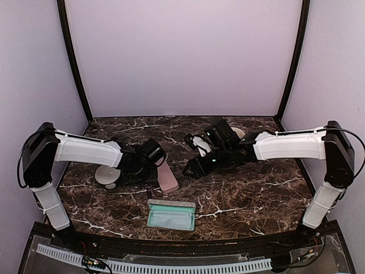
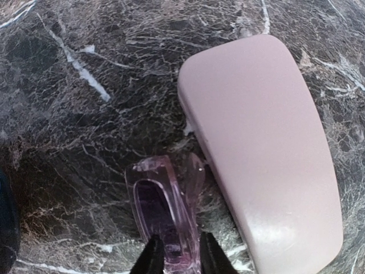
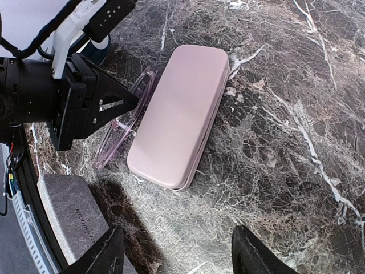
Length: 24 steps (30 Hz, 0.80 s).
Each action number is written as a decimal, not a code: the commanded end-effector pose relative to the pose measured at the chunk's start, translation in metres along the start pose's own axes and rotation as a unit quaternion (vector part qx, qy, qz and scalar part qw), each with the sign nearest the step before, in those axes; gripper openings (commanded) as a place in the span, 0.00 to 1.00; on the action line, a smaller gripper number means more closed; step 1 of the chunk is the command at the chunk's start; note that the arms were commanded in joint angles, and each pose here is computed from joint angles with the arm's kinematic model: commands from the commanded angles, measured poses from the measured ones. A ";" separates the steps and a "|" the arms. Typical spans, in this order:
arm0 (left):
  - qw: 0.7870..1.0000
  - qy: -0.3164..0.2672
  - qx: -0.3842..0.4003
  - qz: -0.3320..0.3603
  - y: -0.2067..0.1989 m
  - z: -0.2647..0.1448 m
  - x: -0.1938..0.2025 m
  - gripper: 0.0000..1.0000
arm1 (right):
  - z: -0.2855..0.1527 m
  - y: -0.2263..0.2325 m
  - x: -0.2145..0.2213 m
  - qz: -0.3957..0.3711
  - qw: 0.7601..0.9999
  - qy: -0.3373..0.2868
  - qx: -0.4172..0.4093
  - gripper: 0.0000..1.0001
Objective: Organize the sunglasses
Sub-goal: Pick up the sunglasses from the center of the board.
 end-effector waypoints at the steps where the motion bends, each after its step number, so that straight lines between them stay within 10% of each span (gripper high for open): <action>1: 0.999 0.006 -0.032 0.018 0.007 -0.003 -0.002 0.20 | 0.000 0.002 -0.010 -0.006 1.000 -0.008 -0.006 0.65; 24: 0.981 0.018 -0.124 0.150 0.013 -0.036 -0.010 0.00 | -0.003 0.003 -0.010 -0.004 1.000 -0.010 -0.009 0.64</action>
Point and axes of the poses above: each gripper's point midway between its finger pads, its own z axis out along the fingers, its own y axis along the line the jaws close on, x = y × z, the point moved 4 cm from there along -z, back along the fingers, and after that the axes turned 11 degrees about z, right-handed, at the moved point
